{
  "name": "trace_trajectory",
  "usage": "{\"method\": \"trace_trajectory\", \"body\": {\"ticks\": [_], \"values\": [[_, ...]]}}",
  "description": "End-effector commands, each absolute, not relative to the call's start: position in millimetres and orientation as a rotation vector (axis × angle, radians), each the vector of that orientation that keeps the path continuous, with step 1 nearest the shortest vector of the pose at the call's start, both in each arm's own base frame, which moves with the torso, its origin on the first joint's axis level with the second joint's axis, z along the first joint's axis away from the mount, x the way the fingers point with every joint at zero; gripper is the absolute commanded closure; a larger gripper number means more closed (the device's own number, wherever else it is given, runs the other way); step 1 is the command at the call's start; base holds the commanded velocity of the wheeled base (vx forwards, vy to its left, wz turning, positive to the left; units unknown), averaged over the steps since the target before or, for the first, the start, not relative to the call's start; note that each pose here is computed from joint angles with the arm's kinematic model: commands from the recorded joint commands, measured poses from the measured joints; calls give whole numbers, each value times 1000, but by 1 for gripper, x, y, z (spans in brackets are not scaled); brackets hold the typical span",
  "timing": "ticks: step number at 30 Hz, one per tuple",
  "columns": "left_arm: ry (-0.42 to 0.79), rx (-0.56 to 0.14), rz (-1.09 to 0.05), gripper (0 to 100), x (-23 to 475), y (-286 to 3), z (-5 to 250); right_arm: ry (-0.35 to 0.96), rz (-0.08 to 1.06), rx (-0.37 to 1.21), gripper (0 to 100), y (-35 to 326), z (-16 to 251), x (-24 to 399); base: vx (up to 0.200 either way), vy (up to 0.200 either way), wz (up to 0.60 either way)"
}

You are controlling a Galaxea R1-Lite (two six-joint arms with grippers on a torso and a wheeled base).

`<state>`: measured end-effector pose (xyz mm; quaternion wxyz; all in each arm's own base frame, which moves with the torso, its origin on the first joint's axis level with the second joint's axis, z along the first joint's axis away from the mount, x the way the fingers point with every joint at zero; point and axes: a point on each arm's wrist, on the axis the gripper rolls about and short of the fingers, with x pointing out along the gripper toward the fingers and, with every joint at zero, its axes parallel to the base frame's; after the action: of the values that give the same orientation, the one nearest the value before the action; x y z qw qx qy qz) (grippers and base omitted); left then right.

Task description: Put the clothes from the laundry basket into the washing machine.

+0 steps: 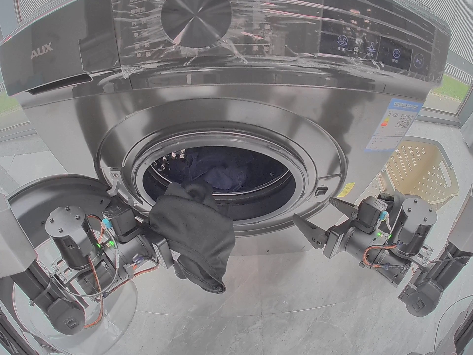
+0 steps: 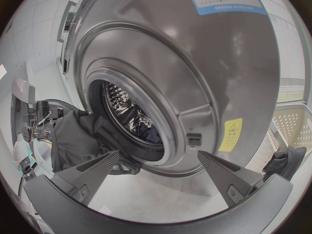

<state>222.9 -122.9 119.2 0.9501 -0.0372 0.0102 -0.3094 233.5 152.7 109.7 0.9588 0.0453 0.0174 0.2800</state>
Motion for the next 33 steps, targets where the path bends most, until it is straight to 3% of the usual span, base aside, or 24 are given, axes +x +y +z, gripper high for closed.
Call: {"method": "trace_trajectory", "body": {"ticks": [1, 7, 13, 23, 33], "values": [[22, -76, -636, 100, 222, -125, 119, 38, 571, 91, 0, 153, 109, 233, 0, 0, 0], [22, -76, -646, 100, 223, -127, 119, 36, 585, 92, 0, 156, 110, 230, 0, 0, 0], [23, -92, -715, 100, 224, -153, 116, 33, 622, 107, 0, 164, 113, 221, 0, 0, 0], [3, -102, -673, 100, 271, -184, 98, 35, 630, 112, 0, 169, 113, 217, 0, 0, 0], [-120, -146, -594, 100, 334, -200, 99, 43, 632, 111, 0, 168, 112, 215, 0, 0, 0]]}}
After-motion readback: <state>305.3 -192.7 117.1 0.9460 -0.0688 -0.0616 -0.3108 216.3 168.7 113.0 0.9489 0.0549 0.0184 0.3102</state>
